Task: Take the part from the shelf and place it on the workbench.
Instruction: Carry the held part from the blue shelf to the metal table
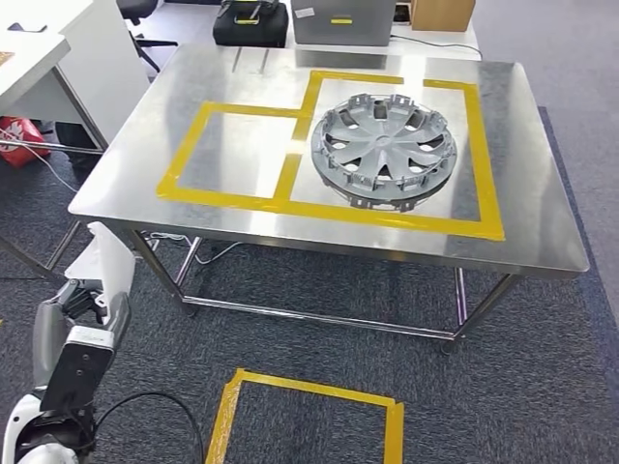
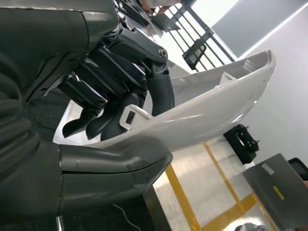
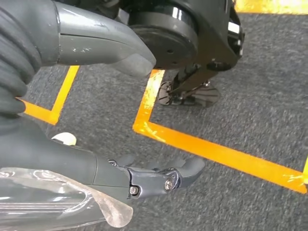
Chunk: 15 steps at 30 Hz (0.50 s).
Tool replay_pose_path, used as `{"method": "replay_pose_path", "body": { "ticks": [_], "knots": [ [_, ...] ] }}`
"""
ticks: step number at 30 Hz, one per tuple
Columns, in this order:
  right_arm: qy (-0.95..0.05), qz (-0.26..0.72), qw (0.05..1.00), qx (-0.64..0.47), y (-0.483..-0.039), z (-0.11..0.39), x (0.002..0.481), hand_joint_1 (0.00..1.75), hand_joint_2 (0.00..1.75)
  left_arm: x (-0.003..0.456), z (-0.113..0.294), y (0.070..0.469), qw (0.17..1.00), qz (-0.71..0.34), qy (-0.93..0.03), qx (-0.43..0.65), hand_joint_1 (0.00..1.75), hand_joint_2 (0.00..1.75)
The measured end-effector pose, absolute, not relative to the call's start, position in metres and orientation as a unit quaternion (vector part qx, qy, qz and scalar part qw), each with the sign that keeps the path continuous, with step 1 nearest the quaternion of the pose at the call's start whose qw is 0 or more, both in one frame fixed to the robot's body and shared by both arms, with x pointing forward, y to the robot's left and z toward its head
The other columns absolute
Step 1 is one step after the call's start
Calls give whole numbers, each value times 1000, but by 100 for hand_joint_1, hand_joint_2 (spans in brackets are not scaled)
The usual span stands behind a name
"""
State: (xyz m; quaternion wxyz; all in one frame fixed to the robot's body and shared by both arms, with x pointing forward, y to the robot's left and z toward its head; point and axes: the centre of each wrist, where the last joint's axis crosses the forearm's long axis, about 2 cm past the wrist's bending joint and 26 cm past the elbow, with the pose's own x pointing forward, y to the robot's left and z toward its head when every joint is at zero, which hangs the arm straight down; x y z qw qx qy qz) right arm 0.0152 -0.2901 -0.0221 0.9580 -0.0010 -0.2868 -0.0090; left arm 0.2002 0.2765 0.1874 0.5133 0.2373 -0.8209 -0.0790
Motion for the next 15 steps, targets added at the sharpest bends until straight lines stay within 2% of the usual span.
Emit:
{"method": "replay_pose_path", "body": {
  "ticks": [15],
  "knots": [
    [-275,2,961,18,-291,-31,12,0,175,221,183,272,521,-101,-812,244,175,175]
  ]
}}
